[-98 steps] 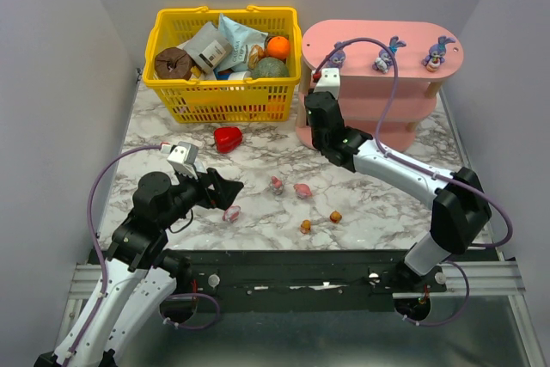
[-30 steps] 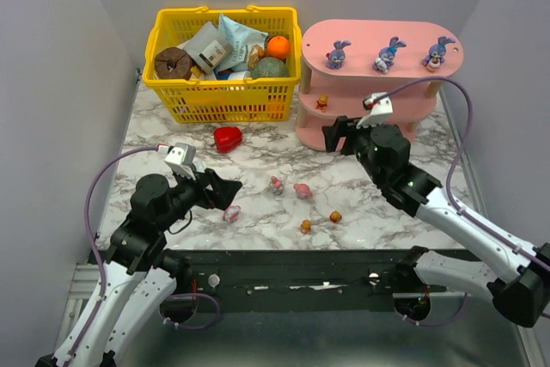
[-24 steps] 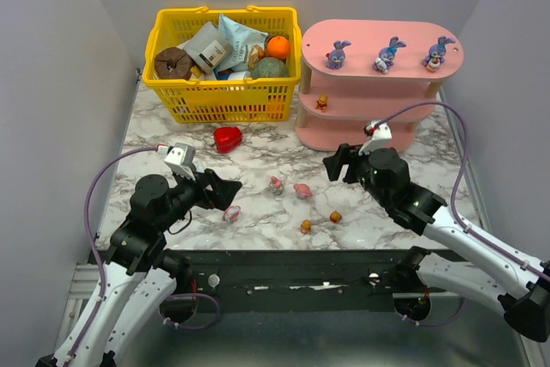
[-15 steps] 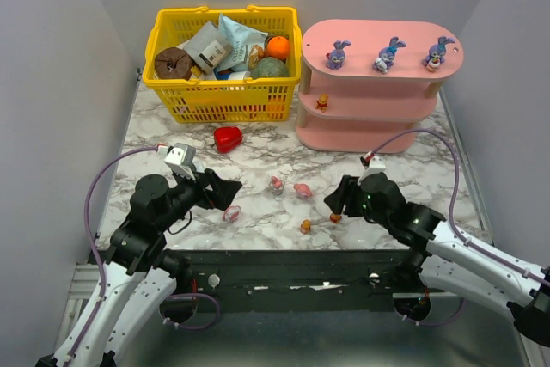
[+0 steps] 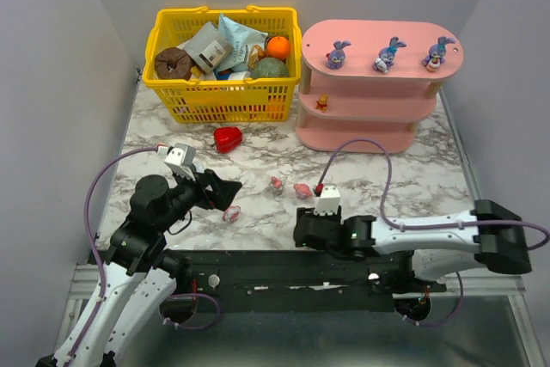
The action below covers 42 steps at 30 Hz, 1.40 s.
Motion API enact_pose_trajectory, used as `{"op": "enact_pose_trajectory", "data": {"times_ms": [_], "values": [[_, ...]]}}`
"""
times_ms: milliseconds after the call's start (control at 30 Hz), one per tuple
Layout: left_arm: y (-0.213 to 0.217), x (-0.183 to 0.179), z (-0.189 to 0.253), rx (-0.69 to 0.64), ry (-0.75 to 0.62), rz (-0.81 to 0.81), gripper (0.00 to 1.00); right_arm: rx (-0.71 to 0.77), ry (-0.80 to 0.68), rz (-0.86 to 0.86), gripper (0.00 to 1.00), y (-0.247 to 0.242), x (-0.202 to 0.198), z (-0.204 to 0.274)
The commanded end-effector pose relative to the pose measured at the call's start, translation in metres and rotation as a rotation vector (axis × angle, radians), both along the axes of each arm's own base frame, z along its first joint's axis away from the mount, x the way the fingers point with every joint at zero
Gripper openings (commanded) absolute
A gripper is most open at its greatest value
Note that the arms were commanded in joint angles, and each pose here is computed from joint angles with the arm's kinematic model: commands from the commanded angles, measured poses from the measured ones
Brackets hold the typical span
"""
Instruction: Place and organize the plastic toys onto the shelf
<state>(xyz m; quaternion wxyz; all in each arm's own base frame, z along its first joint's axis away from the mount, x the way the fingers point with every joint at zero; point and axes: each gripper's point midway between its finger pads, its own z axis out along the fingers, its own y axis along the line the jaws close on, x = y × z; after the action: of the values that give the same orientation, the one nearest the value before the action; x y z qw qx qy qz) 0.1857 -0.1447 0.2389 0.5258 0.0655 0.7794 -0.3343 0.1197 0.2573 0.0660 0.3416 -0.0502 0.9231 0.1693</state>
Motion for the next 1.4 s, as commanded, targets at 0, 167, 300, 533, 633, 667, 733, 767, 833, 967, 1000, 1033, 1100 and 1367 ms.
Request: {"op": "enact_pose_trajectory", "data": {"times_ms": [0,167,300,533,633,667,733,767,833,967,1000,1033,1100,1367], "values": [[0.0,-0.002,-0.001,0.004,-0.006,-0.006,0.99,-0.135,-0.138,-0.291,0.79,-0.006,0.021,0.013],[-0.001,-0.002,-0.002,0.003,-0.005,-0.01,0.99,-0.199,-0.138,-0.391,0.79,0.002,0.016,-0.003],[-0.001,-0.002,-0.001,0.002,-0.007,-0.014,0.99,-0.21,-0.135,-0.424,0.77,-0.001,0.016,-0.014],[-0.001,-0.003,-0.001,0.001,-0.01,-0.017,0.99,-0.143,-0.16,-0.411,0.7,0.007,0.021,-0.024],[-0.001,-0.003,-0.001,0.001,-0.008,-0.017,0.99,-0.135,-0.167,-0.408,0.69,0.013,0.023,-0.026],[-0.001,-0.003,-0.001,0.001,-0.01,-0.015,0.99,-0.142,-0.171,-0.409,0.68,0.013,0.023,-0.027],[-0.001,-0.003,-0.001,0.001,-0.01,-0.015,0.99,-0.133,-0.176,-0.422,0.66,0.014,0.025,-0.028],[-0.002,-0.003,-0.001,0.001,-0.008,-0.017,0.99,-0.136,-0.181,-0.423,0.65,0.013,0.025,-0.028],[-0.001,-0.003,-0.001,-0.001,-0.009,-0.016,0.99,-0.13,-0.206,-0.421,0.59,0.015,0.029,-0.025],[-0.002,-0.002,-0.002,0.002,-0.006,-0.017,0.99,-0.132,-0.245,-0.425,0.57,0.015,0.034,-0.022],[-0.002,-0.002,-0.001,0.002,-0.007,-0.017,0.99,-0.132,-0.255,-0.43,0.56,0.014,0.036,-0.021],[-0.002,-0.002,-0.002,0.002,-0.006,-0.017,0.99,-0.135,-0.257,-0.431,0.56,0.014,0.037,-0.021],[-0.002,-0.002,-0.002,0.003,-0.004,-0.017,0.99,-0.135,-0.263,-0.436,0.55,0.015,0.039,-0.02],[-0.002,-0.002,-0.003,0.004,-0.001,-0.017,0.99,-0.146,-0.262,-0.43,0.48,0.017,0.043,-0.025]]}}
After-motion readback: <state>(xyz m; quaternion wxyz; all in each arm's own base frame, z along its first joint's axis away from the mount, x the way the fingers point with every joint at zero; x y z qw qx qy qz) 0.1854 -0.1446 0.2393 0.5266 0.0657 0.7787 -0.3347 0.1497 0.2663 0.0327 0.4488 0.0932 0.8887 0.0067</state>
